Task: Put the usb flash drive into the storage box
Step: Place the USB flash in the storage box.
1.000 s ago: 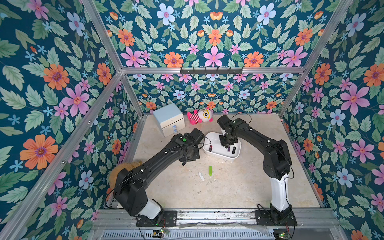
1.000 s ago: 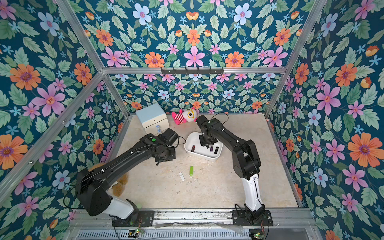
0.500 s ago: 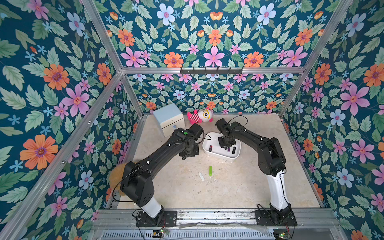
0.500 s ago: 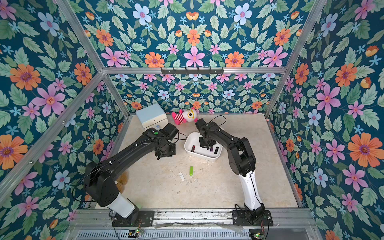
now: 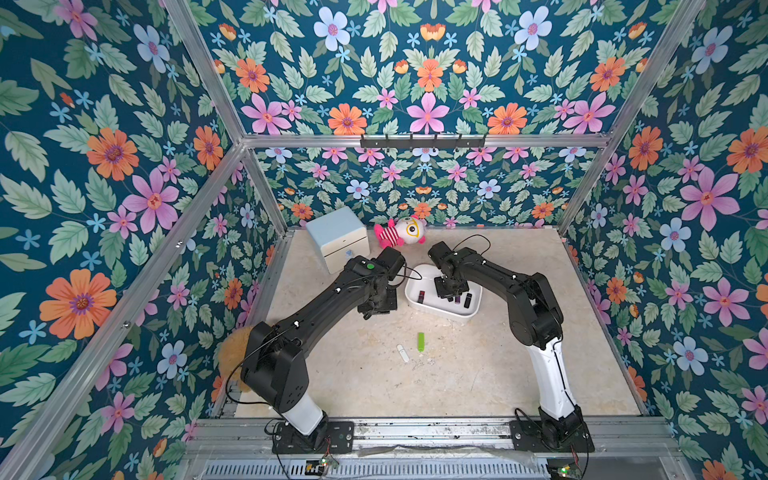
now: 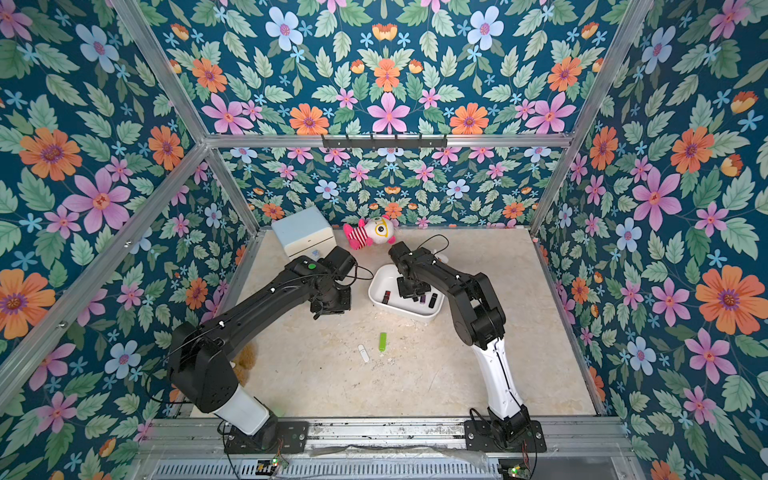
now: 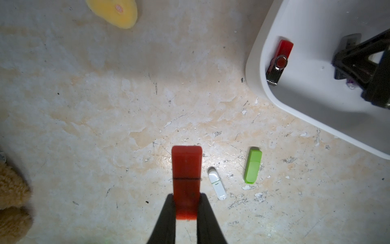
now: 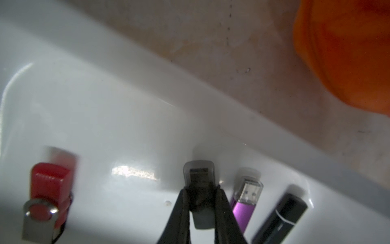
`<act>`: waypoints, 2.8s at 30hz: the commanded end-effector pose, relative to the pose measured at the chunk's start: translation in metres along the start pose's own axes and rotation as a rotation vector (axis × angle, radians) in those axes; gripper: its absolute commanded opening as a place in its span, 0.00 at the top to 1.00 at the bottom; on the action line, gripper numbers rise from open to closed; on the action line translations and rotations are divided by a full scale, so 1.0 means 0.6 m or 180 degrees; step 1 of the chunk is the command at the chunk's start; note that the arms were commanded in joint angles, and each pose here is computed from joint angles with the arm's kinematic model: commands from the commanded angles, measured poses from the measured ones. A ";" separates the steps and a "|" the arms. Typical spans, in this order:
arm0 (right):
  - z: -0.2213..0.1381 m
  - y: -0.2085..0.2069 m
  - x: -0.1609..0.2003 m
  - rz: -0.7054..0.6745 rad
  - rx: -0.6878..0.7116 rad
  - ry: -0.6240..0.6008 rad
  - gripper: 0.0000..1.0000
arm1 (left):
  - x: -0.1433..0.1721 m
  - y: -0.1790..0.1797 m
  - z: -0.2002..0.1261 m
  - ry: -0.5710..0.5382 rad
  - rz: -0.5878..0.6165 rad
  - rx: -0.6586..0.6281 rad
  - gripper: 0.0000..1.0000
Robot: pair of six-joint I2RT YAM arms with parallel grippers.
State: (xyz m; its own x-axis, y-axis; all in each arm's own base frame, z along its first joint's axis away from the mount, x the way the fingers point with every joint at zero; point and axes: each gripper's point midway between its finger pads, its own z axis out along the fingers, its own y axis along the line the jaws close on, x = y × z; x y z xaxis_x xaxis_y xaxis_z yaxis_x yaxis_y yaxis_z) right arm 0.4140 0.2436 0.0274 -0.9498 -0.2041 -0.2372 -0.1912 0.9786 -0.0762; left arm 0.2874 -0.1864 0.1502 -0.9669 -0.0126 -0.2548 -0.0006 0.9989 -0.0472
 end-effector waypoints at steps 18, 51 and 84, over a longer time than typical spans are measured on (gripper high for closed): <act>-0.029 -0.014 -0.004 0.0107 0.0071 -0.0149 0.56 | -0.075 -0.029 -0.019 -0.0202 0.0284 0.0029 1.00; -0.183 -0.221 0.117 0.1393 0.0201 -0.0207 0.48 | -0.178 -0.201 0.145 -0.0031 0.0979 0.0575 1.00; -0.196 -0.242 0.149 0.1469 0.0186 -0.0256 0.46 | -0.139 -0.211 0.245 0.0329 0.1174 0.0071 1.00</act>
State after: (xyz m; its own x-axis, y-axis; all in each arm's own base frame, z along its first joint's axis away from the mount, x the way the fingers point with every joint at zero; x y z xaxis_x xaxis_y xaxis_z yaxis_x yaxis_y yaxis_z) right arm 0.3267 0.0879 0.1284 -0.9185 0.2359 -0.3174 0.2503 0.9681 -0.0048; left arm 0.4109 -0.3257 0.0400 -0.9213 0.3362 -0.1953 0.3489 0.9366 -0.0337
